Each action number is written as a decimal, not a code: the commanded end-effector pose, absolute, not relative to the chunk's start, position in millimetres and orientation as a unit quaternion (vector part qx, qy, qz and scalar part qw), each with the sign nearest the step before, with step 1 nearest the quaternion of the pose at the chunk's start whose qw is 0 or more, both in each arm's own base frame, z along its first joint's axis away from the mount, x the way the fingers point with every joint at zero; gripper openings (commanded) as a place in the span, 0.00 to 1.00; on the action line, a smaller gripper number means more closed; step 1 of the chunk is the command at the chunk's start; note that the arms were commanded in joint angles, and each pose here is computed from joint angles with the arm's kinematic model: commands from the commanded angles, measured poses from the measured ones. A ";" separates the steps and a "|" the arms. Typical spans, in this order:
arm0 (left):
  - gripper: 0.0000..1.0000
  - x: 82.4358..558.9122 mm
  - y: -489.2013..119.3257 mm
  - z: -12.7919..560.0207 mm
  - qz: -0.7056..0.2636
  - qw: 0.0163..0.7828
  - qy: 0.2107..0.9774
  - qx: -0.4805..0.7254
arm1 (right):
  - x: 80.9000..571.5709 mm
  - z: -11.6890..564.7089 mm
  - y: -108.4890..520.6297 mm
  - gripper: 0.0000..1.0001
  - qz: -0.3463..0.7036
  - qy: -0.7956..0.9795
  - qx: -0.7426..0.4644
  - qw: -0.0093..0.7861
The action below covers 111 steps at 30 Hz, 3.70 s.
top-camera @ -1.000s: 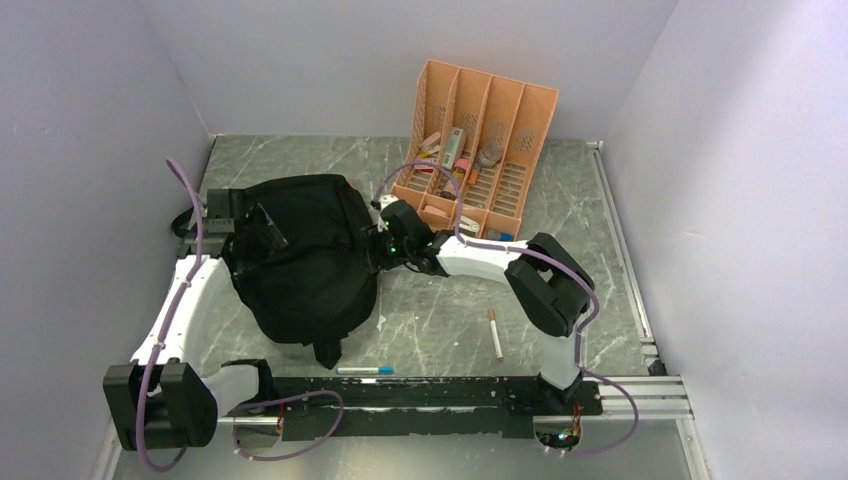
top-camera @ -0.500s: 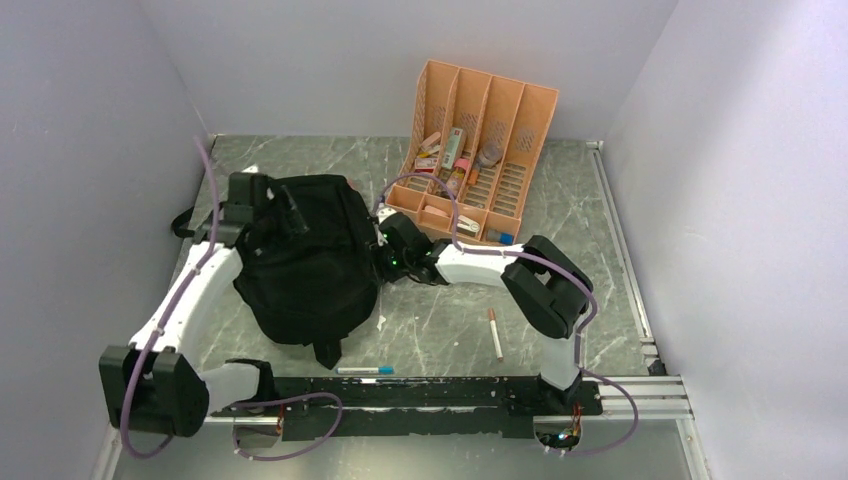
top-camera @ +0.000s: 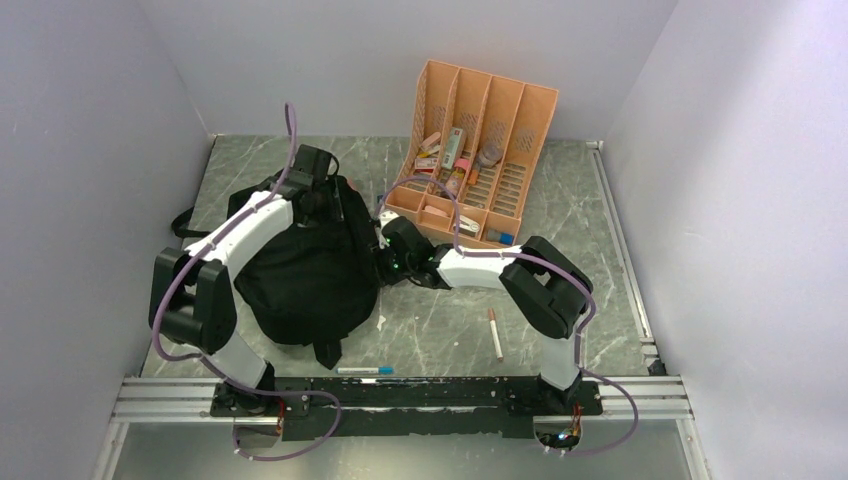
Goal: Pack the student bag
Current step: Unzip the student bag at the center of the board.
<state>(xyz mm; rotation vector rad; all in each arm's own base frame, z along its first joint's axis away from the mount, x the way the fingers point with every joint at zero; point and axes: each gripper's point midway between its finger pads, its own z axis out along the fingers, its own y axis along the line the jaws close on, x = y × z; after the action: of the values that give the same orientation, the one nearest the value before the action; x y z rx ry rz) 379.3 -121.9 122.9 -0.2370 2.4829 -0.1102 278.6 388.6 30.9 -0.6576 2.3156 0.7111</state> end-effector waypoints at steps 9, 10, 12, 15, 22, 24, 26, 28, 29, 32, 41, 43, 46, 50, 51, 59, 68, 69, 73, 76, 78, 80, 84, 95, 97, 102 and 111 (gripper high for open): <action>0.58 380.8 -132.9 124.2 -0.053 0.331 0.940 -0.059 | 276.1 33.2 374.0 0.34 0.248 0.882 -0.253 0.310; 0.58 382.5 -135.2 119.6 -0.044 0.324 0.944 -0.050 | 275.7 32.9 374.3 0.34 0.250 0.882 -0.253 0.309; 0.57 386.2 -139.9 112.3 -0.026 0.312 0.949 -0.033 | 275.0 32.9 375.0 0.34 0.253 0.882 -0.253 0.308; 0.57 393.5 -153.3 109.0 -0.018 0.310 0.950 -0.009 | 273.5 30.8 374.8 0.34 0.254 0.882 -0.254 0.305; 0.55 398.2 -148.3 92.7 0.051 0.292 0.955 -0.003 | 275.7 31.5 372.8 0.33 0.251 0.882 -0.254 0.307; 0.53 396.6 -143.3 88.4 0.068 0.285 0.956 -0.006 | 275.6 31.3 372.5 0.33 0.251 0.882 -0.254 0.306; 0.51 394.1 -139.4 87.0 0.077 0.282 0.956 -0.011 | 276.0 31.3 372.1 0.33 0.252 0.882 -0.254 0.306; 0.49 392.2 -137.1 87.2 0.079 0.285 0.955 -0.017 | 276.5 30.9 371.8 0.33 0.252 0.883 -0.253 0.305; 0.48 391.1 -136.3 88.0 0.078 0.287 0.955 -0.019 | 276.7 30.7 371.8 0.33 0.252 0.883 -0.253 0.304; 0.46 388.0 -133.7 89.0 0.079 0.292 0.953 -0.024 | 276.0 30.2 372.5 0.33 0.254 0.883 -0.253 0.302; 0.46 389.2 -145.0 67.2 0.060 0.268 0.962 0.006 | 276.6 30.9 372.7 0.33 0.253 0.884 -0.253 0.302; 0.45 390.2 -145.0 61.5 0.074 0.257 0.963 0.012 | 276.9 31.3 371.8 0.33 0.252 0.884 -0.253 0.302; 0.44 392.9 -146.2 58.5 0.095 0.252 0.963 0.020 | 276.8 30.8 371.0 0.33 0.251 0.884 -0.253 0.303; 0.43 390.7 -148.8 52.8 0.112 0.244 0.963 0.032 | 276.7 28.6 370.0 0.33 0.250 0.886 -0.251 0.300; 0.43 389.7 -148.6 51.4 0.117 0.242 0.963 0.034 | 276.1 28.3 370.1 0.33 0.251 0.886 -0.251 0.299; 0.05 391.0 -141.2 70.3 0.132 0.266 0.955 0.019 | 277.8 28.2 367.9 0.33 0.248 0.887 -0.248 0.301; 0.05 387.6 -105.2 109.5 0.155 0.301 0.940 -0.044 | 278.6 29.7 366.1 0.32 0.245 0.887 -0.245 0.304; 0.05 386.3 -100.0 113.9 0.151 0.305 0.939 -0.053 | 278.8 29.5 365.7 0.33 0.244 0.888 -0.245 0.304; 0.05 380.3 -76.3 123.9 0.122 0.313 0.937 -0.095 | 279.8 29.5 364.7 0.32 0.243 0.888 -0.242 0.305; 0.05 372.8 -55.9 126.1 0.106 0.311 0.936 -0.127 | 279.8 30.3 365.0 0.32 0.243 0.888 -0.241 0.306; 0.05 367.3 -42.6 126.4 0.099 0.310 0.935 -0.144 | 279.6 30.3 364.3 0.32 0.243 0.888 -0.241 0.306; 0.05 362.7 -31.7 127.2 0.095 0.310 0.933 -0.156 | 279.8 30.4 363.9 0.32 0.242 0.889 -0.239 0.306; 0.05 358.3 -18.5 128.5 0.087 0.311 0.931 -0.172 | 281.1 32.5 364.0 0.32 0.244 0.889 -0.236 0.309; 0.05 325.5 49.4 129.0 0.154 0.298 0.895 -0.293 | 288.8 46.0 362.3 0.33 0.239 0.885 -0.227 0.329; 0.05 317.6 63.7 131.4 0.170 0.300 0.884 -0.316 | 290.7 48.0 362.3 0.32 0.238 0.885 -0.223 0.332; 0.05 294.7 103.4 136.9 0.227 0.291 0.853 -0.368 | 292.1 47.6 360.2 0.29 0.234 0.889 -0.218 0.329; 0.05 272.2 144.9 148.7 0.291 0.283 0.810 -0.424 | 291.4 53.1 360.6 0.26 0.246 0.884 -0.224 0.329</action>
<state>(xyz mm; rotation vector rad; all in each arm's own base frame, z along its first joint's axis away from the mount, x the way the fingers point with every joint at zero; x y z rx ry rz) 292.9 110.0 129.7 -1.0484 2.2846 0.5849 287.4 367.9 41.9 -0.5936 2.3337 0.6599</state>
